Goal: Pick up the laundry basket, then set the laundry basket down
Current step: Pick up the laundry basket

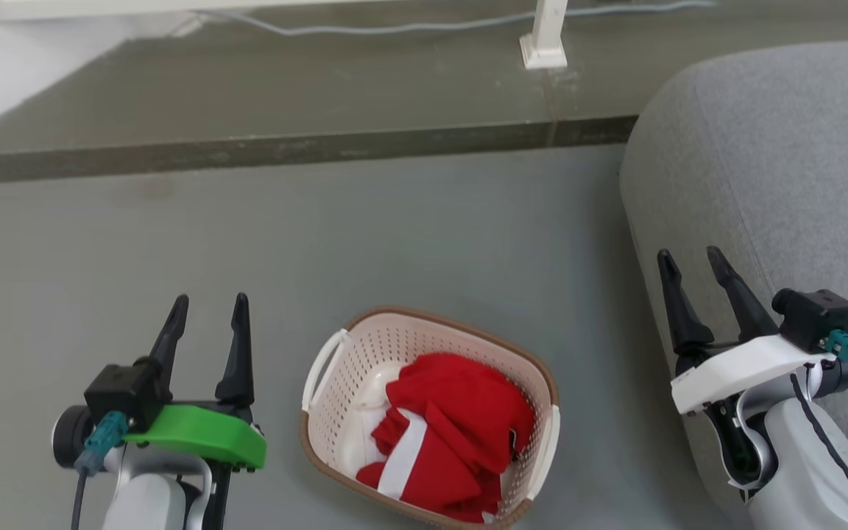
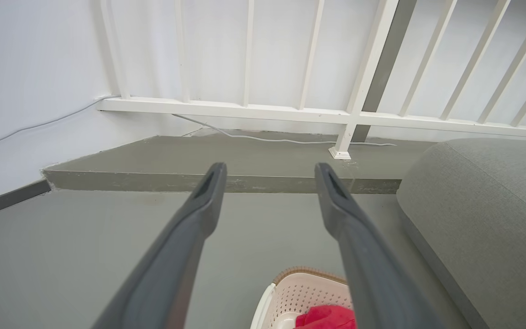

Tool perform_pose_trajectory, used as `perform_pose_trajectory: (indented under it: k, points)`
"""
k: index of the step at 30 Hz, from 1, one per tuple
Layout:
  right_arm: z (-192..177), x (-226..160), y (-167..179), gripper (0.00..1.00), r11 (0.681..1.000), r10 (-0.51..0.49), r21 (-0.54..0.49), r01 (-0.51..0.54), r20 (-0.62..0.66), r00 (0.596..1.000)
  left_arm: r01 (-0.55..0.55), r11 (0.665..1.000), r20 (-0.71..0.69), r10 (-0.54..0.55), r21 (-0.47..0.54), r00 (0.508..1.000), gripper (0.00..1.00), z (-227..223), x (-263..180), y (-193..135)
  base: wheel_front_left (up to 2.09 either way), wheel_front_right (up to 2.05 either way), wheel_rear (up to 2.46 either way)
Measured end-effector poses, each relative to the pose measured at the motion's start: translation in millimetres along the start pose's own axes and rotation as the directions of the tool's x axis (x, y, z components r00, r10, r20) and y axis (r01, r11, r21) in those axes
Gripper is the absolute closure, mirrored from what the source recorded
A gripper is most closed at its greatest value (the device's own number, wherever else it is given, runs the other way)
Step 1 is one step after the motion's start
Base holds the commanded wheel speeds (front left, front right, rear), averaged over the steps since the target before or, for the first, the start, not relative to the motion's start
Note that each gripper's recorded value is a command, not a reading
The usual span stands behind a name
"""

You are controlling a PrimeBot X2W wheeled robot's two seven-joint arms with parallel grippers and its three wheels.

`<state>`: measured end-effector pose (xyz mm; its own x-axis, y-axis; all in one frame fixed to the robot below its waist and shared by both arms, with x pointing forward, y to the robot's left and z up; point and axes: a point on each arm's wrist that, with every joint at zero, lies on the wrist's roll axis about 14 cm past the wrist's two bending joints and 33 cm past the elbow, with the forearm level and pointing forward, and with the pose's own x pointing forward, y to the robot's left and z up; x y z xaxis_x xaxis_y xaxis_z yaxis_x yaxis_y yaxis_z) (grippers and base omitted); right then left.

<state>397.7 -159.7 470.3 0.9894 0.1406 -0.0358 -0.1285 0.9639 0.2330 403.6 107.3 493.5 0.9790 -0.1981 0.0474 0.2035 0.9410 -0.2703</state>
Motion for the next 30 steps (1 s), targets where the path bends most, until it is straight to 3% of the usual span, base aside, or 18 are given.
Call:
perform_pose_trajectory:
  k: [16, 30]
  points:
    - [-19.8, 28.5, -20.7, 0.00, 0.999, -0.035, 0.005, 0.036, -0.045, 0.998, 0.017, 0.999, -0.104, -0.021, -0.039, 0.994, 0.00, -46.1, 39.2, 0.9, 0.00, 0.00, 0.00]
    - [-54.1, 53.7, -38.4, 0.00, 0.998, -0.062, 0.009, 0.063, -0.117, 0.991, 0.020, 0.998, -0.302, -0.037, -0.061, 0.953, 0.00, -129.6, 61.7, 7.3, 0.00, 0.00, 0.00]
